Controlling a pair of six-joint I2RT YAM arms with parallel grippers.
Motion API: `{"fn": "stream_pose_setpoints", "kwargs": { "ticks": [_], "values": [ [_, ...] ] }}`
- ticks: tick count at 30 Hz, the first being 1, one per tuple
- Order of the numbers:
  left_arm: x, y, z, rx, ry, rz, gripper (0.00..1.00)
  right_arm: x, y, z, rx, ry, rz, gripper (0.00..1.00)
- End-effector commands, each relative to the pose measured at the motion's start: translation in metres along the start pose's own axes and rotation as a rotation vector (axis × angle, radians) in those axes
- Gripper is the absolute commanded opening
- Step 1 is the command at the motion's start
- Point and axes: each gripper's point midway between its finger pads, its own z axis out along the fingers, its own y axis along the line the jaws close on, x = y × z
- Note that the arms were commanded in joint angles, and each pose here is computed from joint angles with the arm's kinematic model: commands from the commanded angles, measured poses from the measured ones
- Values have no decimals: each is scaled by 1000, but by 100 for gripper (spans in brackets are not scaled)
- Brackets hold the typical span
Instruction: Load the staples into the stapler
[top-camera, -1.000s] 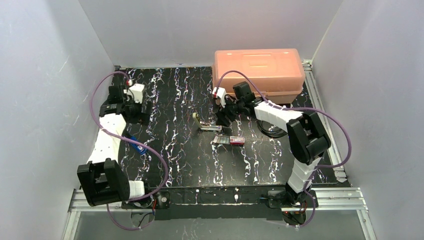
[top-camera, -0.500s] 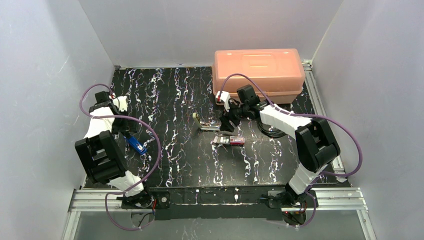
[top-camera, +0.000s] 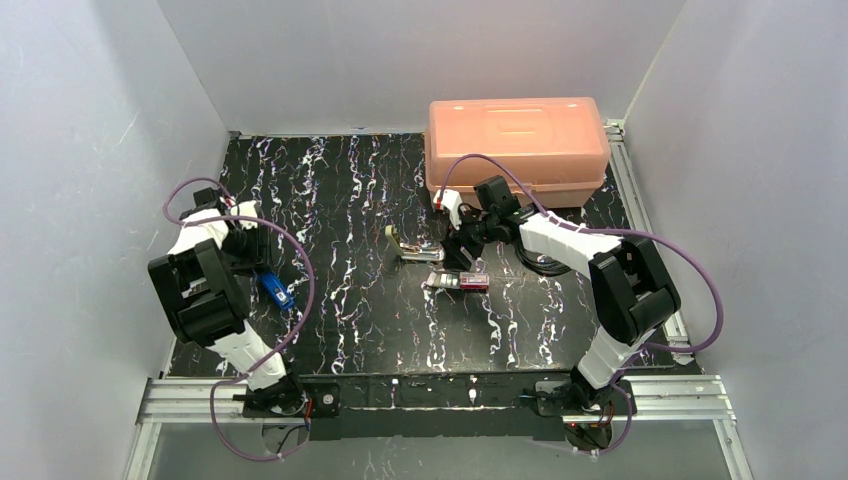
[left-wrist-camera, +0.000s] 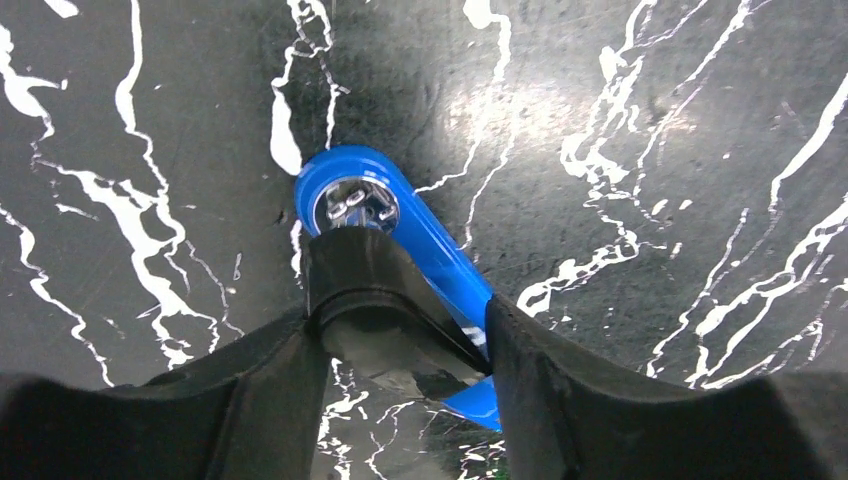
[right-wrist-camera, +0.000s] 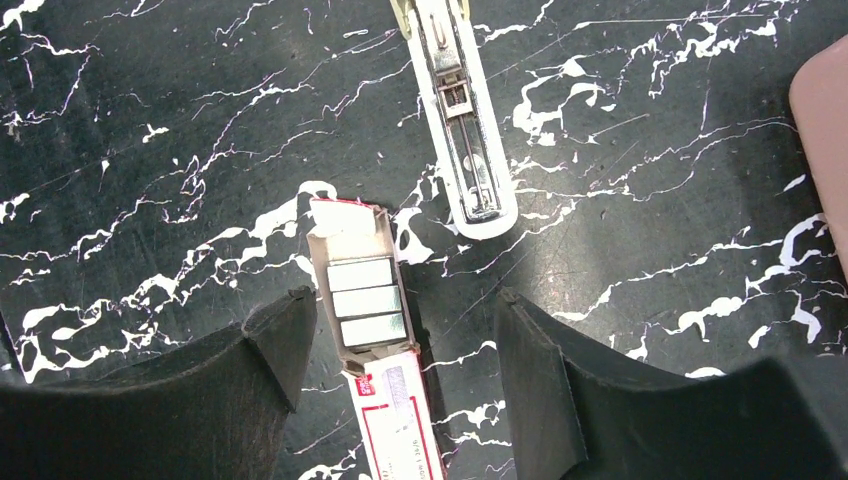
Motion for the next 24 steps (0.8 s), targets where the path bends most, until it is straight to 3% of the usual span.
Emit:
{"fn": "stream_pose_setpoints", "kwargs": {
  "ticks": [1, 7, 14, 20, 24],
  "values": [
    [-13, -19, -10, 76, -12, 34, 49, -18, 4, -13, 3, -38, -37, 73],
    [-25, -45, -14, 105, -8, 173, 36, -26, 3, -23, 20, -25, -63, 73],
    [-36, -104, -27, 242, -40, 405, 0, -39, 8, -32, 11, -51, -67, 73],
    [-34, -159, -54, 381, -100, 570, 0, -51, 20, -37, -44, -102, -73, 73],
    [-31, -195, -89, 488, -186, 671, 0, -78, 37, -44, -122, -205, -84, 74]
  ]
}}
